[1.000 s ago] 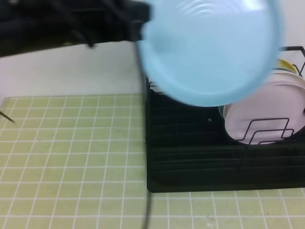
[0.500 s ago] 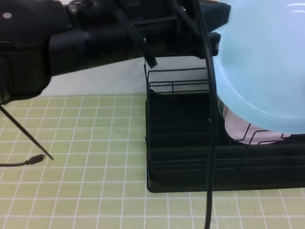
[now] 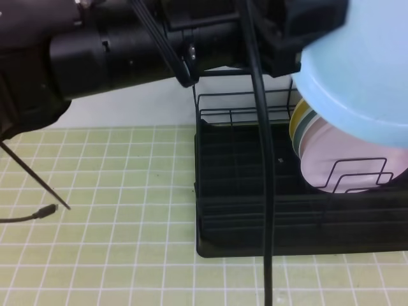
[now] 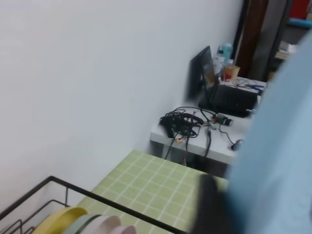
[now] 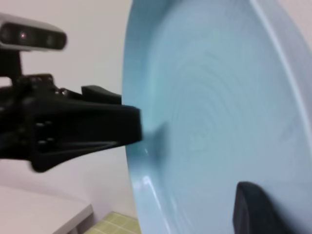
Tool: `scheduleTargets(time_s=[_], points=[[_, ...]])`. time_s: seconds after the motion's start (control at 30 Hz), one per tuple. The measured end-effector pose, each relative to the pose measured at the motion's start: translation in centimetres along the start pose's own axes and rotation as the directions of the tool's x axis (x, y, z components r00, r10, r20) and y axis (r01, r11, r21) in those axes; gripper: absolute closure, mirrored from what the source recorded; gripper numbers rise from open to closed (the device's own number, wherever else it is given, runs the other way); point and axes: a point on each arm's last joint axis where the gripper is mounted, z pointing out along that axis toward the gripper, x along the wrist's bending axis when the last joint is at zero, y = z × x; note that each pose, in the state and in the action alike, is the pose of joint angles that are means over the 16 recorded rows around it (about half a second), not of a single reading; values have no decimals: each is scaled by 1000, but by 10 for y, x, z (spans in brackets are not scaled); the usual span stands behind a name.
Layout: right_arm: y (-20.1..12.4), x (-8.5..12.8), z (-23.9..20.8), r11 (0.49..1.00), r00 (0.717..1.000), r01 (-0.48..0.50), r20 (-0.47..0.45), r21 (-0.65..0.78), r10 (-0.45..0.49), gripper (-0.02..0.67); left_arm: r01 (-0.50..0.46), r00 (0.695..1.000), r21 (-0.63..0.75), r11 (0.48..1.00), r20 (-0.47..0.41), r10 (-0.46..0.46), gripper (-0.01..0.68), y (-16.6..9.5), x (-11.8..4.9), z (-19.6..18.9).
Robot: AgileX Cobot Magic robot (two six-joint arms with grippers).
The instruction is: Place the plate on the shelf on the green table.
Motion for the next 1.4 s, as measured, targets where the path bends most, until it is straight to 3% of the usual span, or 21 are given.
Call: scheduleTargets(time_s=[0.2, 0.33, 0.43, 0.6, 0.73, 0.97, 1.13, 1.23, 1.4], points=[[10, -5, 10, 998, 999, 41, 18, 42, -42, 652, -52, 998, -4, 999, 37, 52, 107, 4, -6, -5], [18, -11, 21, 987, 994, 100, 26, 126, -104, 652, -106, 994, -8, 994, 20, 106, 31, 12, -6, -16], [24, -17, 32, 961, 985, 160, 20, 224, -169, 652, -162, 987, -7, 987, -12, 162, 24, 20, -5, -29], [34, -36, 51, 872, 954, 262, 24, 413, -298, 652, -268, 959, 29, 963, -90, 270, 111, 32, -1, -54], [38, -55, 64, 742, 899, 369, -14, 560, -437, 645, -329, 927, 93, 940, -158, 340, 255, 37, 4, -74], [36, -84, 86, 470, 748, 583, -213, 663, -629, 645, -317, 885, 240, 918, -273, 377, 523, 33, 18, -99], [28, -95, 101, 316, 619, 728, -385, 609, -684, 645, -246, 862, 300, 922, -367, 350, 641, 20, 30, -113], [21, -101, 108, 263, 561, 781, -452, 566, -694, 652, -207, 842, 305, 930, -428, 328, 664, 10, 34, -123], [10, -109, 120, 244, 529, 812, -491, 531, -692, 652, -175, 801, 287, 942, -515, 306, 672, -11, 34, -141]])
